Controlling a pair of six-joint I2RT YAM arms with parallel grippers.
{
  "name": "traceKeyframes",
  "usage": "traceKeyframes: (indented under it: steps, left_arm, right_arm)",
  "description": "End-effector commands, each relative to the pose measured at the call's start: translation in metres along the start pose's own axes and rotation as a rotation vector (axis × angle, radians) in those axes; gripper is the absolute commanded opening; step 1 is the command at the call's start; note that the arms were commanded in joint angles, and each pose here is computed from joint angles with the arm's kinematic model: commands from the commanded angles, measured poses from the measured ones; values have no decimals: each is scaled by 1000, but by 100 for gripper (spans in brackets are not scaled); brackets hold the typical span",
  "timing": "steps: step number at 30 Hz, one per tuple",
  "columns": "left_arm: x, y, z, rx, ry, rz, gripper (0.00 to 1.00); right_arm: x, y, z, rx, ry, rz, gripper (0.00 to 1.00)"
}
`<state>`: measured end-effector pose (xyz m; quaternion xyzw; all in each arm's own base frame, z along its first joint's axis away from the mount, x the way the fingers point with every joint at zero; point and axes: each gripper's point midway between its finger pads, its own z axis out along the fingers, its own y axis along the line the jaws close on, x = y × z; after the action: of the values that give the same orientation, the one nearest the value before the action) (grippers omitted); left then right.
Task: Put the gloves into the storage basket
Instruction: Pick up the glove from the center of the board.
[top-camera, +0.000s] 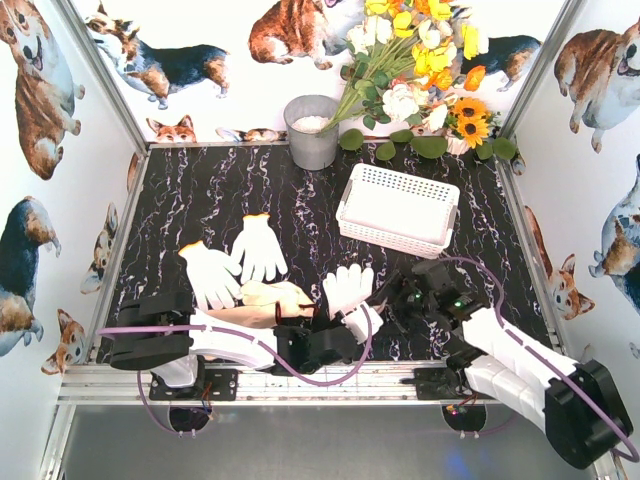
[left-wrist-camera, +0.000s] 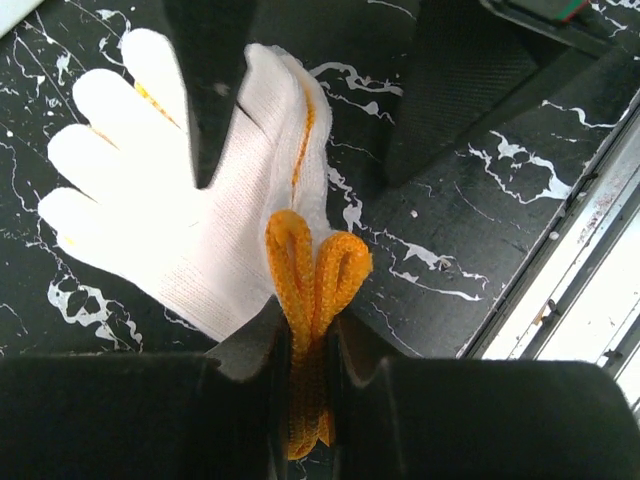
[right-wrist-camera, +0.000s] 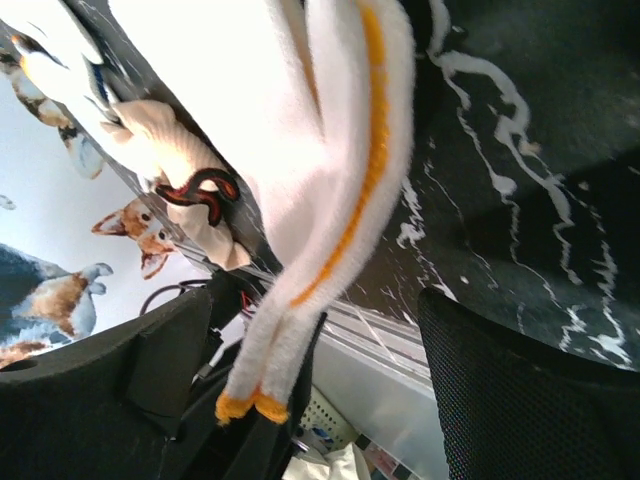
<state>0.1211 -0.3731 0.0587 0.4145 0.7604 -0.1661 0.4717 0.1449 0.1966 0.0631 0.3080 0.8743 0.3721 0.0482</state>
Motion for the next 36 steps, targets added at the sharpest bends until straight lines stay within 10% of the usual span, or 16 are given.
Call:
traceKeyframes:
  steps: [1, 21, 33, 36]
  left_arm:
    - [-11, -2, -4, 18, -30, -54, 0]
    - [-39, -5, 0, 22, -88, -190, 0]
    - [-41, -14, -5, 143, -110, -248, 1]
    - [-43, -11, -8, 169, -118, -285, 25]
  right_arm:
    - [-12, 39, 5, -125, -26, -20, 86]
    - [4, 11, 37, -43, 77, -22, 65]
    - [6, 17, 37, -32, 106, -112, 15]
    - [6, 18, 35, -22, 110, -168, 1]
